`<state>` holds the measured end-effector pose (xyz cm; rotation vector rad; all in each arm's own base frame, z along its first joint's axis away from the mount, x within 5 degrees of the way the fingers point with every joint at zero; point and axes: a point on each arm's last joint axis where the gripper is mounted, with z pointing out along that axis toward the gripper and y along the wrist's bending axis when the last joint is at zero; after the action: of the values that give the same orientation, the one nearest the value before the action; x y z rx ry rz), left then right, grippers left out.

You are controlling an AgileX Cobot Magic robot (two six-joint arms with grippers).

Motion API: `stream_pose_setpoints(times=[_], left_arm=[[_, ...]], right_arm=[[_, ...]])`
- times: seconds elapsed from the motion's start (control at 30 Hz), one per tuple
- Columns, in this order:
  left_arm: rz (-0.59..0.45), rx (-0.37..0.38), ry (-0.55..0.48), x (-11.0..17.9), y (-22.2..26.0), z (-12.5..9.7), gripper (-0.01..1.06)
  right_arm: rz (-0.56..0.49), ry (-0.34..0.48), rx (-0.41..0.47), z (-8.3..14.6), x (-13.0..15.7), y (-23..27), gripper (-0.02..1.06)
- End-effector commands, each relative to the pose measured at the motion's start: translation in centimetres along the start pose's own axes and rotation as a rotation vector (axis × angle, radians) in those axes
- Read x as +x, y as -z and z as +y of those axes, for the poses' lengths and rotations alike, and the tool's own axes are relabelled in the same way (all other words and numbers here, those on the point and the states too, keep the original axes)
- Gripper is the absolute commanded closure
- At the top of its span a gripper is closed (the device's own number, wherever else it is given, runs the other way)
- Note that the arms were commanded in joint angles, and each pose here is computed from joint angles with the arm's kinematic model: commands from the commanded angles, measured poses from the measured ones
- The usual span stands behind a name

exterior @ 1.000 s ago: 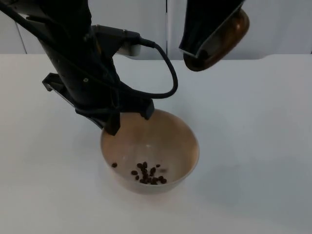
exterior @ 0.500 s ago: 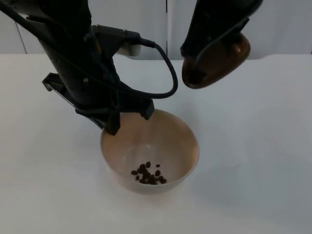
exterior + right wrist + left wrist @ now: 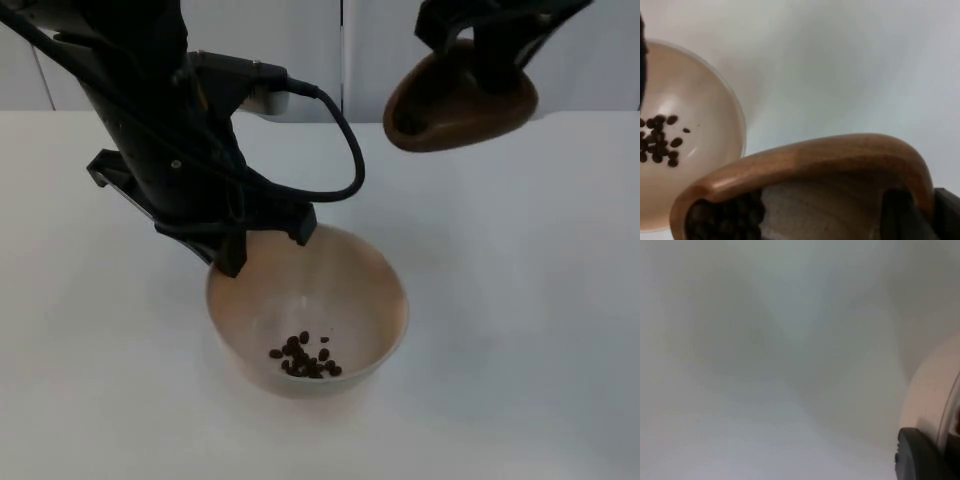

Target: Pick up the bowl with the left hand and pour the coffee beans from the cup into the bowl with the right hand.

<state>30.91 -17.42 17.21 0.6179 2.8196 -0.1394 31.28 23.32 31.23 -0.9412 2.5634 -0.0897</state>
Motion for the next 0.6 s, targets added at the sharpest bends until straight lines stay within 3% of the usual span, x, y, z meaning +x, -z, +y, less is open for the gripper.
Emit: stream_pose_setpoints(times=[0.0, 0.47, 0.57], left_arm=[[0.002, 0.009, 0.006, 0.1, 0.0, -0.3, 1.05], [0.003, 0.008, 0.006, 0.1, 0.0, -0.2, 1.05], [0.007, 0.006, -0.006, 0.1, 0.0, 0.2, 1.05]], right_arm=[[-0.014, -0.017, -0.029, -0.5, 0.0, 0.4, 1.04], [-0.009, -0.015, -0.017, -0.8, 0.1, 0.4, 1.04], [-0.004, -0.041, -0.008, -1.9, 0.2, 0.2, 1.04]])
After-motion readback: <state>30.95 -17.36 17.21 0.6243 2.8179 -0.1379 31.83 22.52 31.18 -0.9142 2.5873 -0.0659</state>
